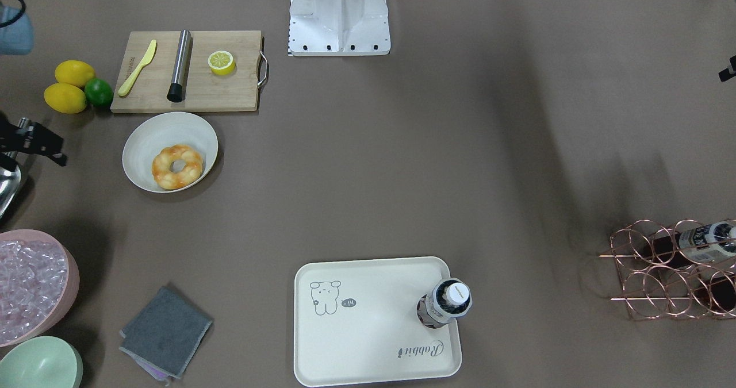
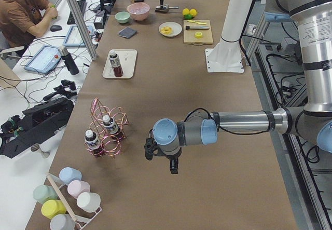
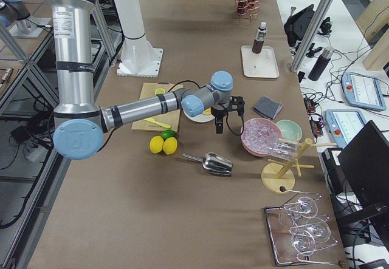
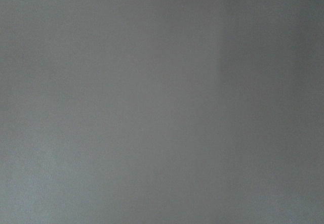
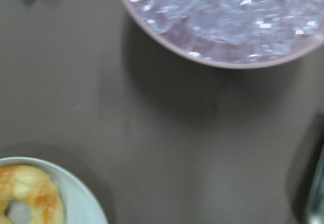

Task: Place donut on tray

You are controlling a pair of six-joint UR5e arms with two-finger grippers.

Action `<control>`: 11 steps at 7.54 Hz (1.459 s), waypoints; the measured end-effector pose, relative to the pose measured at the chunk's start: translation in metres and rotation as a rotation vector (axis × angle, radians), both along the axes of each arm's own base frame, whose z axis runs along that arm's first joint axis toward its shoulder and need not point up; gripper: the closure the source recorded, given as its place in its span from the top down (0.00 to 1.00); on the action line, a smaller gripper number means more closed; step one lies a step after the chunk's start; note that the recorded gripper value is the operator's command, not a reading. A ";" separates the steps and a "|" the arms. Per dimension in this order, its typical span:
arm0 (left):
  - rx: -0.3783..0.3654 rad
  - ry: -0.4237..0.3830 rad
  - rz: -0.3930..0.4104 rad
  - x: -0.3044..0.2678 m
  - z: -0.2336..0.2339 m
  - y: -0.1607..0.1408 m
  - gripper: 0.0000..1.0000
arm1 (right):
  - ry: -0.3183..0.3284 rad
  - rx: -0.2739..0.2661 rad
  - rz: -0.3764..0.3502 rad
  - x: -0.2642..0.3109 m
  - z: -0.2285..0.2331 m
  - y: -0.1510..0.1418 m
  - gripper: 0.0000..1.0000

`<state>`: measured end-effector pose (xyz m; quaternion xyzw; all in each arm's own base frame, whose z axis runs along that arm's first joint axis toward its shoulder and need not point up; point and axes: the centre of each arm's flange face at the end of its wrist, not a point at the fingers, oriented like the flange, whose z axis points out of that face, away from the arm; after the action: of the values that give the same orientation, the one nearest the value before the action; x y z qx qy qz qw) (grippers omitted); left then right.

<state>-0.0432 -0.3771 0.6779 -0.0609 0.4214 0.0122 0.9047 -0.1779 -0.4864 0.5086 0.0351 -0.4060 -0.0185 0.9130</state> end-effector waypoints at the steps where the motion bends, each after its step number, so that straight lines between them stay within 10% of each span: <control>1: -0.002 0.000 0.001 0.000 0.001 0.000 0.98 | -0.008 0.009 -0.030 -0.048 -0.018 -0.001 1.00; 11: -0.017 -0.005 0.002 -0.001 0.009 0.005 0.98 | 0.066 0.034 -0.126 -0.131 0.000 0.006 0.85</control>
<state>-0.0438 -0.3718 0.6865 -0.0688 0.4192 0.0093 0.9052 -0.3093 -0.4804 0.5091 0.0243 -0.3766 -0.0839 0.9223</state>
